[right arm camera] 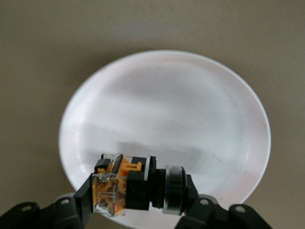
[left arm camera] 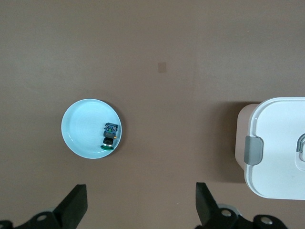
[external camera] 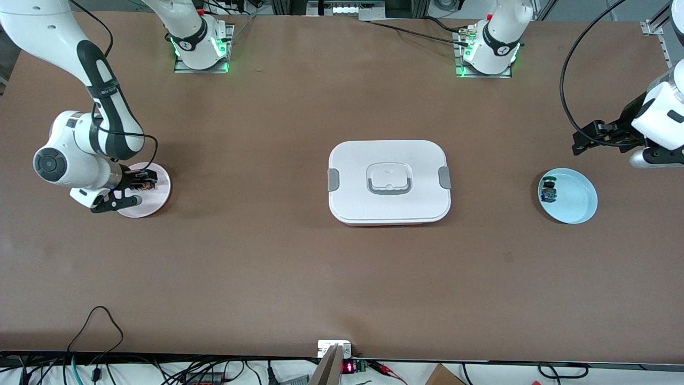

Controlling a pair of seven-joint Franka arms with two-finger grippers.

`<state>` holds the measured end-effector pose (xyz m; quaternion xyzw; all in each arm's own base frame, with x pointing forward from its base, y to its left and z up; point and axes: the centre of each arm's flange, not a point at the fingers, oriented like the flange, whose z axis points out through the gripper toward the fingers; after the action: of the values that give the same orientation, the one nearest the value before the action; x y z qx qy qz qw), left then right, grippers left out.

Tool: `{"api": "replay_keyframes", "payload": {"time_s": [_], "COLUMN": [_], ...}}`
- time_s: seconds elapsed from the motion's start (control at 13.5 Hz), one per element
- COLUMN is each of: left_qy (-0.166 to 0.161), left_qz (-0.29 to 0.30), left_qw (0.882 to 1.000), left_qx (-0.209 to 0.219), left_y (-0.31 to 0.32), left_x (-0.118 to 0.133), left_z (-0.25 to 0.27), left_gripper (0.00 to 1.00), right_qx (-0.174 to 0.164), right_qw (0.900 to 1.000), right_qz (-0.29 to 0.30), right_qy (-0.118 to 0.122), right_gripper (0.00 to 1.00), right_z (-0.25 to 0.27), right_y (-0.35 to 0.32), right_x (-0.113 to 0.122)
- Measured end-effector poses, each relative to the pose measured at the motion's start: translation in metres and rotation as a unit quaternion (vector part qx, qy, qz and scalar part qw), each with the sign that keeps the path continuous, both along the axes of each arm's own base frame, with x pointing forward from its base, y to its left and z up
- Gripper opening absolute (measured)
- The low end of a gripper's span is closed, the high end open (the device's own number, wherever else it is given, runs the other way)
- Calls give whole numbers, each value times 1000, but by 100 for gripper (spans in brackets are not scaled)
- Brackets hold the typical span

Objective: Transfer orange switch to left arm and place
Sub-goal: 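Lower the right gripper and close it on the orange switch, then lift the orange switch with the right gripper over the white box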

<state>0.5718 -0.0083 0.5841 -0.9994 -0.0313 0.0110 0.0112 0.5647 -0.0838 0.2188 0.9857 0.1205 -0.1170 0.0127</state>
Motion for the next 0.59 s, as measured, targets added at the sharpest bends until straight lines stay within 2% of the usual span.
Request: {"api": "replay_keyframes", "payload": {"time_s": [0.22,0.59], "left_qy": [0,0], "left_qz": [1,2], "left_qw": [1000,1000], "left_qx": [0,0], "left_y": [0,0], "left_x": [0,0], "left_z": [0,0], "left_gripper": [100,100], "right_qx": [4,21], "right_qw": [1000,996], "right_qz": [10,65], "right_qy": [-16,-64], "right_gripper": [74,74], "right_z": [59,151], "right_y": [15,86], "right_x": [21,36]}}
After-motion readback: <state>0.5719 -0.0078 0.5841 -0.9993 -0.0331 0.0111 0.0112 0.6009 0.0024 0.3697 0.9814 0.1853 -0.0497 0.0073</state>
